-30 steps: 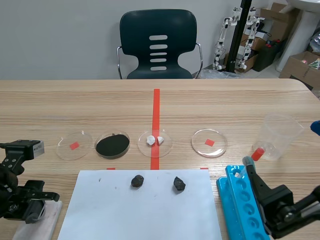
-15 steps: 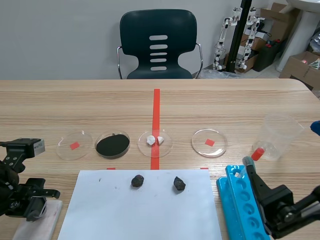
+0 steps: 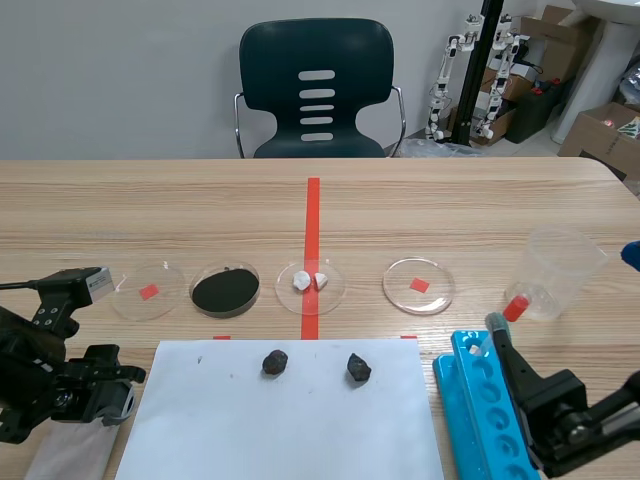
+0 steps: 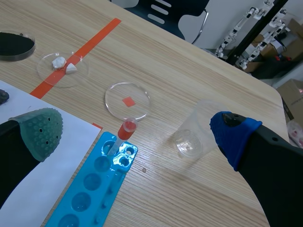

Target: Rub the mineral on the streak plate

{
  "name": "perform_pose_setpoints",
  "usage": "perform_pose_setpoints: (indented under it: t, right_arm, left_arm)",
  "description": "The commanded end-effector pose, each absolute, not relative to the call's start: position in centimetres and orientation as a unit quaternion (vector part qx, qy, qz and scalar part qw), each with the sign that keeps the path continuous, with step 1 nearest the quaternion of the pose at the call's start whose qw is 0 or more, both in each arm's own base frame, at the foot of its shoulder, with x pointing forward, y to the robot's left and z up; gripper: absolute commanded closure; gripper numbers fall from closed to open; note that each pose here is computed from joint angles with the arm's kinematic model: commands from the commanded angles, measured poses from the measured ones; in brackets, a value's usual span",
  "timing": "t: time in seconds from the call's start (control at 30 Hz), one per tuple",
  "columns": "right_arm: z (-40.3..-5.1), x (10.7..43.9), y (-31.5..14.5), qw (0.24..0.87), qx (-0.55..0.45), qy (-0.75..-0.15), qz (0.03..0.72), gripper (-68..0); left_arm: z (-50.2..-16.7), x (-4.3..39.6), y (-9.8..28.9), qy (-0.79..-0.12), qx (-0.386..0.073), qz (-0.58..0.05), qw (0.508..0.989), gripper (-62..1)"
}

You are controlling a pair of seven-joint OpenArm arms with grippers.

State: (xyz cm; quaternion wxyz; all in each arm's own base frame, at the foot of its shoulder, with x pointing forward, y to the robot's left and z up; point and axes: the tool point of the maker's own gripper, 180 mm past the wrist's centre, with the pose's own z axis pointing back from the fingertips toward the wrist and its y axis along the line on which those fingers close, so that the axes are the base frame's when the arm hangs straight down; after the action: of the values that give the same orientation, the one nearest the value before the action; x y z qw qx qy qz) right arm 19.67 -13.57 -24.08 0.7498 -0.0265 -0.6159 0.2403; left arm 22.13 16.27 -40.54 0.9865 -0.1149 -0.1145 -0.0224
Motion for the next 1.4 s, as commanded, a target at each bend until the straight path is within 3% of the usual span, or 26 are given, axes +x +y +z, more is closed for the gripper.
perform_pose_setpoints:
  t: [0.0,0.43,0.83,0.97,1.37]
  right_arm:
    - [-23.0,20.0,-13.4,0.738,-0.026,-0.631,0.238,-67.9]
    - [-23.0,20.0,-13.4,0.738,-0.026,-0.631,0.238,-67.9]
    - [-23.0,20.0,-13.4,0.738,-0.026,-0.631,0.238,-67.9]
    - [-23.0,20.0,-13.4,0.738,-0.026,-0.631,0.238,-67.9]
    - [-23.0,20.0,-13.4,0.738,-0.026,-0.631,0.238,-67.9]
  left_arm:
    - [-40.5,22.3,16.2,-0.116,-0.116,-0.022,0.986,-11.3]
    - [-40.4,22.0,20.9,-0.102,0.023,-0.033,0.994,-11.3]
    - [-39.2,21.8,22.3,-0.095,0.077,-0.032,0.992,-11.3]
    - [-39.4,21.6,21.4,-0.093,0.054,-0.029,0.994,-11.3]
    - [-39.2,22.0,16.9,-0.105,-0.074,-0.003,0.992,-11.3]
